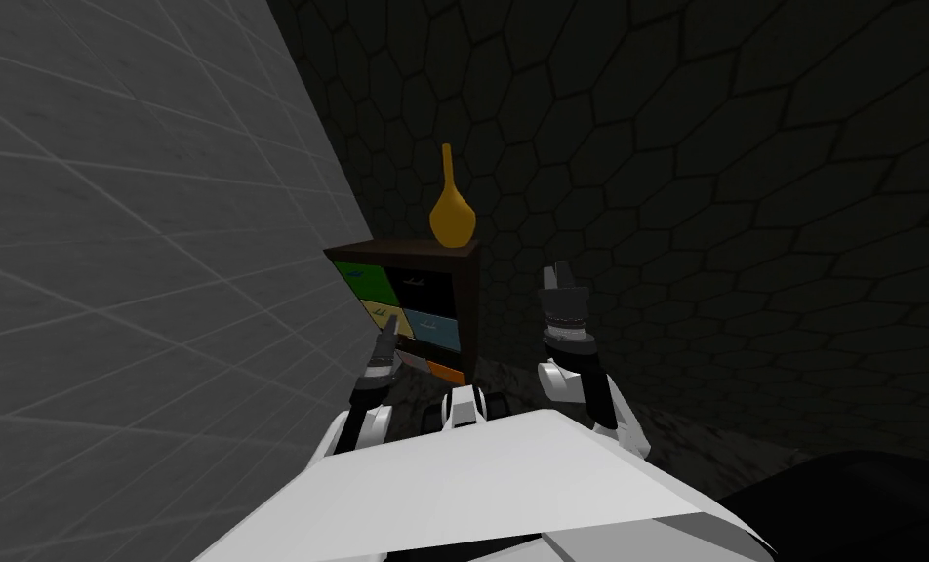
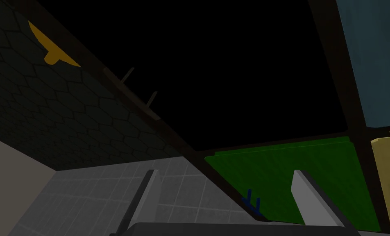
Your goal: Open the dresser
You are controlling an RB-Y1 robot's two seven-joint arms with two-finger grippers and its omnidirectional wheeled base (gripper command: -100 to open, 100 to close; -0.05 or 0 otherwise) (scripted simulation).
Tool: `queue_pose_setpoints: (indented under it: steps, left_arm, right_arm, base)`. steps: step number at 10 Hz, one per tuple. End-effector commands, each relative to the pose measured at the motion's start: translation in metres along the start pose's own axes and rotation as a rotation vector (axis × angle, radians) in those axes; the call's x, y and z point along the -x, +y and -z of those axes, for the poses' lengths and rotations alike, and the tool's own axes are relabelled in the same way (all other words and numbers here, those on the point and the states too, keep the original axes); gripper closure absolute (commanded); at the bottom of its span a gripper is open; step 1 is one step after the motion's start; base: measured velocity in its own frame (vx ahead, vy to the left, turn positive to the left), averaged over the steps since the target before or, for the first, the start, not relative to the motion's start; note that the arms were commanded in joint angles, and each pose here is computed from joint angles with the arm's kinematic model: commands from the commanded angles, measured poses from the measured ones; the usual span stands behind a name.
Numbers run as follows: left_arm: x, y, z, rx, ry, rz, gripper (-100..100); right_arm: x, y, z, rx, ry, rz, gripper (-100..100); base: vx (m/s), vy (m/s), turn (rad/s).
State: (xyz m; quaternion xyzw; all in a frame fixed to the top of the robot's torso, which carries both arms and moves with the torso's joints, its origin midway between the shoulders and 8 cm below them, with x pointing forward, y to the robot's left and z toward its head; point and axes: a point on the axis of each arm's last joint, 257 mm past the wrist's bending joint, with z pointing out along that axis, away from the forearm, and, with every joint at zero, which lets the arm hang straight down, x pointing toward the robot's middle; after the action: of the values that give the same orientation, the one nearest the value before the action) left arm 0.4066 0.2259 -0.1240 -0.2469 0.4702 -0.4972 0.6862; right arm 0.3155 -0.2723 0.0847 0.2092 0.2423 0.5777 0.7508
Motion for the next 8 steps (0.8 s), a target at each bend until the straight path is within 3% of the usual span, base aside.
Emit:
queue_pose_setpoints:
  steps: [1,8]
  left_arm:
    - [-0.014,0.020,0.004,0.042,0.021,0.001,-100]
    - [-0.056,0.077,0.023,0.161,0.119,-0.023,-100]
  right_arm:
    - [0.000,0.000,0.000,0.000,0.000,0.000,0]
    - [0.000,0.000,0.000,0.000,0.000,0.000,0]
  base:
    - [0.003,-0.030,-0.054]
    - [0.002,-0.037,-0.046]
